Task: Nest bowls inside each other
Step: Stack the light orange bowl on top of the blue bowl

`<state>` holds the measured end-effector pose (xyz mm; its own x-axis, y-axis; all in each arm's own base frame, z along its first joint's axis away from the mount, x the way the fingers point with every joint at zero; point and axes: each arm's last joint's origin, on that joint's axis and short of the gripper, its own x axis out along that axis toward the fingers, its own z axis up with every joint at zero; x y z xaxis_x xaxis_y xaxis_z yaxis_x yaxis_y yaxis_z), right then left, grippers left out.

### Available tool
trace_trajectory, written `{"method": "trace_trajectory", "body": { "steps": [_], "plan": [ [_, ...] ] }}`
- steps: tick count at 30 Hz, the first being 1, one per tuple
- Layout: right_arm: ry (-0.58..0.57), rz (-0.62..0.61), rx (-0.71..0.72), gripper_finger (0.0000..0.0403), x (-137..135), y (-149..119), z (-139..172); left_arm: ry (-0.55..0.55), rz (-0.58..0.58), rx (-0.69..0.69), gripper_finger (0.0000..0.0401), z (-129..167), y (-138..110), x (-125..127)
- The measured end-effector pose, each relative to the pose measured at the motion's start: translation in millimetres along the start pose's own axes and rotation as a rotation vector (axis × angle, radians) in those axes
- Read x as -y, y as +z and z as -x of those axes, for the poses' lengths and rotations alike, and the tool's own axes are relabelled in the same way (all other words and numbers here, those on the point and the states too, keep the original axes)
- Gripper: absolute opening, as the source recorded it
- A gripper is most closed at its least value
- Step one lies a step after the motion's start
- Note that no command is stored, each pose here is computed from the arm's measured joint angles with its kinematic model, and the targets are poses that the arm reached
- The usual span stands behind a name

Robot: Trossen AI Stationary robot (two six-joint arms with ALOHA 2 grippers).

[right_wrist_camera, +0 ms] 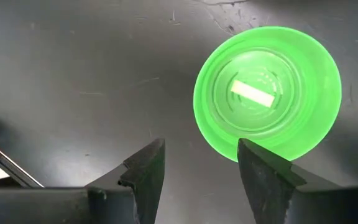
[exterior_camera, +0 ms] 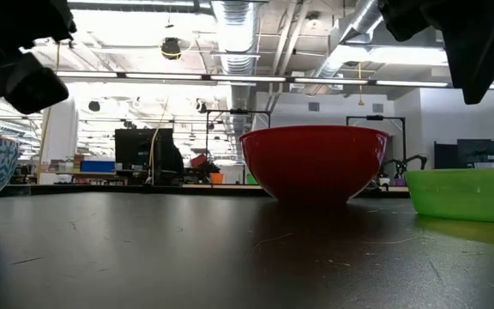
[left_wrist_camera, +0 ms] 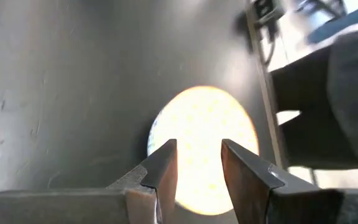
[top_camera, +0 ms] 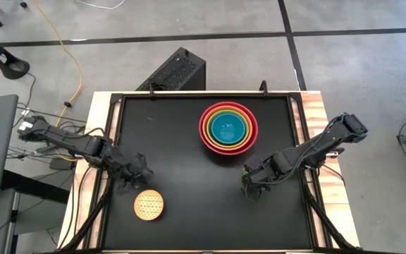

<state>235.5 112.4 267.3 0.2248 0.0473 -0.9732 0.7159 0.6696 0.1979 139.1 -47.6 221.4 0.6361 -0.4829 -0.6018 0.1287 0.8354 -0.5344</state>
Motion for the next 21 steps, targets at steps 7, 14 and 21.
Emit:
{"method": "trace_trajectory", "body": {
  "steps": [7, 14, 21],
  "plan": [
    [0.011, 0.011, 0.007, 0.0217, 3, 5, 3, 0.124, -0.051, -0.106, 0.0112, -29, -11, 8],
    [0.011, 0.076, 0.001, 0.0217, 3, 5, 3, 0.21, -0.04, -0.14, 0.0112, -53, -12, 4],
    [0.009, 0.112, 0.001, 0.0217, 3, 5, 3, 0.245, -0.052, -0.195, 0.0112, -67, -16, 1]
  ]
}}
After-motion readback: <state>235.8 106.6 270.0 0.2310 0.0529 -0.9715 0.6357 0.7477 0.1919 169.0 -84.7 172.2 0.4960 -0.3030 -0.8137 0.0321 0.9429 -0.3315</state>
